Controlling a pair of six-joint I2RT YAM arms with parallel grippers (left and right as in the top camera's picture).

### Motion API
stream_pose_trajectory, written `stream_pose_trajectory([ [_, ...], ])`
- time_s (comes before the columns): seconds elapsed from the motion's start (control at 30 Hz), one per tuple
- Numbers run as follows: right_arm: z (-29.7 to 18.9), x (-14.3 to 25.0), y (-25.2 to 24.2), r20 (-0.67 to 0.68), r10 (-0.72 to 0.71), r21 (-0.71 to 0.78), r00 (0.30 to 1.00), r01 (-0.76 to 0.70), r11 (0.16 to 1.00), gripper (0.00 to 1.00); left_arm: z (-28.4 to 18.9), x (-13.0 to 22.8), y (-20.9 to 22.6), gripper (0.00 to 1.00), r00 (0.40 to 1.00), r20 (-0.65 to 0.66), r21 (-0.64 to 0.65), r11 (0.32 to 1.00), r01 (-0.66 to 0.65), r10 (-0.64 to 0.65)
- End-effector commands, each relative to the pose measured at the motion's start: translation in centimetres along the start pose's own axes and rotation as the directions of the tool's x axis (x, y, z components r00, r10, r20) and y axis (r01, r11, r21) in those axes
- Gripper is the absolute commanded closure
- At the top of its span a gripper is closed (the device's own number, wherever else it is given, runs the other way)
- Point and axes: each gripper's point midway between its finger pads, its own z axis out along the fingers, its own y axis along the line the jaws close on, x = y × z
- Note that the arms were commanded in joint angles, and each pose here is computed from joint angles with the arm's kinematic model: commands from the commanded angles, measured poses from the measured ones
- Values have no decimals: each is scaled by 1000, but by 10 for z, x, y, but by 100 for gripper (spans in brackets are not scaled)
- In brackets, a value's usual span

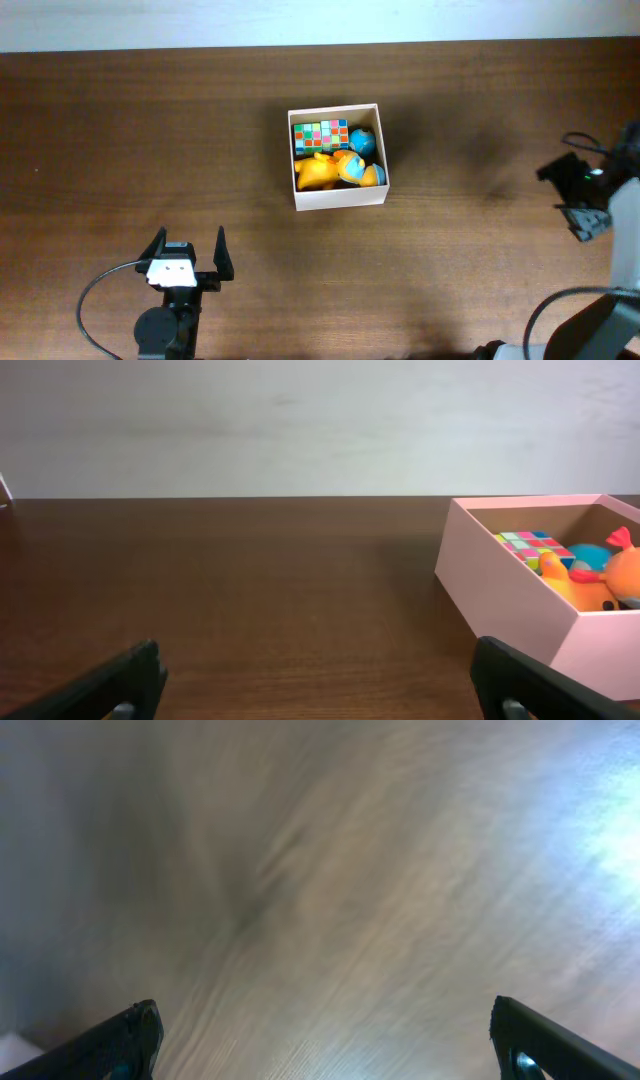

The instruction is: Pack container

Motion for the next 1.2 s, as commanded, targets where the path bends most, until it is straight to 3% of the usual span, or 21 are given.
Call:
stream_pose_trajectory([
  [0.0,-21,24,36,38,-127,-65,991,129,989,1,0,0,-3,1,1000,3,15,1000,-15,15],
  [0.2,-45,84,93,63,-356,-160,933,361,919,1,0,0,-3,1,1000,3,15,1000,-15,15],
  [0.4,-78,117,110,152,-467,-194,871,489,850,1,0,0,-3,1,1000,3,15,1000,-15,15],
  [0.63,-126,132,79,224,-469,-202,854,511,835,1,0,0,-3,1,1000,3,15,1000,-15,15],
  [0.93,-163,127,17,334,-441,-76,833,490,868,1,0,0,-3,1,1000,3,15,1000,-15,15],
  [1.17,-200,115,33,570,-412,-161,711,588,792,1,0,0,-3,1,1000,3,15,1000,-15,15],
])
